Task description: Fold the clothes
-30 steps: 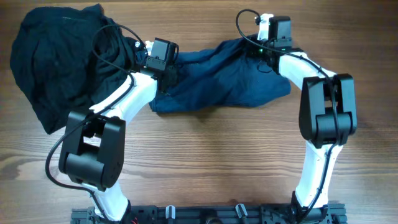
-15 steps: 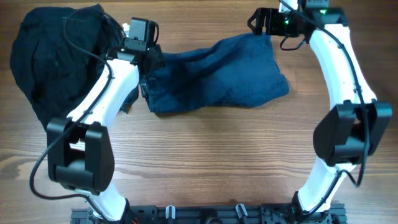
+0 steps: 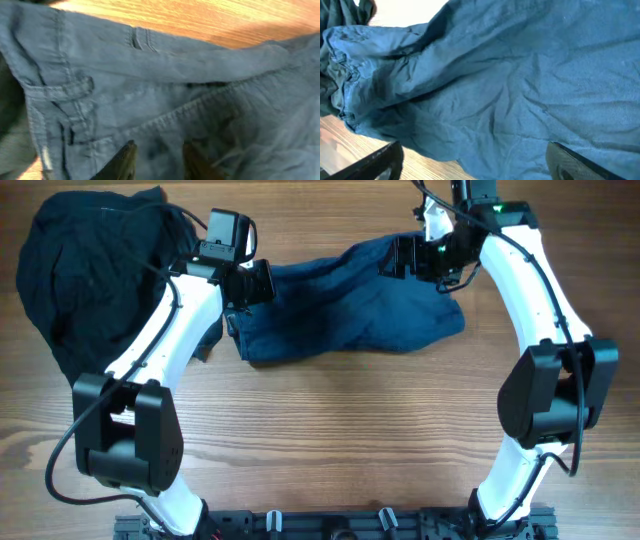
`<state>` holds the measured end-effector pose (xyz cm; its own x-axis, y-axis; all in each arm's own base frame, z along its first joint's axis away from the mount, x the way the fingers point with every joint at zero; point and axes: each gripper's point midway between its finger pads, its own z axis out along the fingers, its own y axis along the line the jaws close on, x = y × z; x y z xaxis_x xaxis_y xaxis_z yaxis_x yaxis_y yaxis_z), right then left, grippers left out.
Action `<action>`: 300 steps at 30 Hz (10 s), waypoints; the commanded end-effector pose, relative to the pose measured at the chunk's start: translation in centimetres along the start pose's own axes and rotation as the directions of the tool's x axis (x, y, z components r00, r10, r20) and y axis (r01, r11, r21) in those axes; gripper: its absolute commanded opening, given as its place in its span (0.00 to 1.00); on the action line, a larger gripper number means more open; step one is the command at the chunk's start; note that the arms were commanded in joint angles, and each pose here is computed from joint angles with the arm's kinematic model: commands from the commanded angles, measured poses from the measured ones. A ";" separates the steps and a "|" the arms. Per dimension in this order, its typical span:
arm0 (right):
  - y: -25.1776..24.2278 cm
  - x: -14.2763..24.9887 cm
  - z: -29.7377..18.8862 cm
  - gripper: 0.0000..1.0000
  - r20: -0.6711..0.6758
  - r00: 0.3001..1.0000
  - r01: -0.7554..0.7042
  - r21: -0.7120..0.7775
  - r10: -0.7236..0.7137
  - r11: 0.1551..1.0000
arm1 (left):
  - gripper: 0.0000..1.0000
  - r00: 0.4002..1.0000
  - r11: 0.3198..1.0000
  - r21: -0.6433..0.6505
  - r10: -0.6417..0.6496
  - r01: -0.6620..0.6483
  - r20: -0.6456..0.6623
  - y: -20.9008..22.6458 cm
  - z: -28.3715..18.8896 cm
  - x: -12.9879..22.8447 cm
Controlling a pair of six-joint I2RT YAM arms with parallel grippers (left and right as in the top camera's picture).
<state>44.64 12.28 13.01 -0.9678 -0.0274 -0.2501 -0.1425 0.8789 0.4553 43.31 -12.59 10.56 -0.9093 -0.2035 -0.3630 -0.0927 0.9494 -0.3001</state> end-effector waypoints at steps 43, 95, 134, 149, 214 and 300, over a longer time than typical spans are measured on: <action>-15.4 13.6 7.4 0.04 -0.060 0.877 -0.389 0.491 0.476 0.779 | 0.04 0.999 0.993 -0.107 -0.048 0.051 0.024 -0.2 -0.4 0.8; -15.5 7.3 7.2 0.04 -0.006 0.991 -0.134 -0.049 0.134 0.990 | 0.12 0.994 1.000 -0.009 -0.016 0.016 -0.110 8.0 -2.3 0.4; -15.8 8.1 7.7 0.05 -0.037 0.982 -0.185 -0.043 0.184 0.982 | 0.37 0.956 0.852 0.521 0.184 -0.039 -0.230 3.6 8.8 4.3; -15.8 8.2 7.8 0.04 -0.041 0.981 -0.190 -0.043 0.189 0.981 | 0.04 0.977 0.853 0.519 0.072 0.043 -0.199 4.6 2.7 1.5; -14.0 7.0 6.6 0.04 -0.027 0.978 -0.207 -0.114 0.205 0.972 | 0.85 0.851 0.786 0.418 0.245 -0.455 0.466 -28.7 -2.9 4.0; -14.0 6.4 -8.8 0.64 0.161 0.898 -0.440 0.323 0.409 0.838 | 0.91 0.925 0.978 0.162 0.061 -0.131 0.375 -8.5 -13.6 -3.5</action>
<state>37.71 -1.99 9.77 -0.9290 0.3530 -0.1112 0.3221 0.9192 0.2264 41.67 -16.93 26.44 -0.6973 -0.2220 -0.6815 0.0990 0.9119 -0.3984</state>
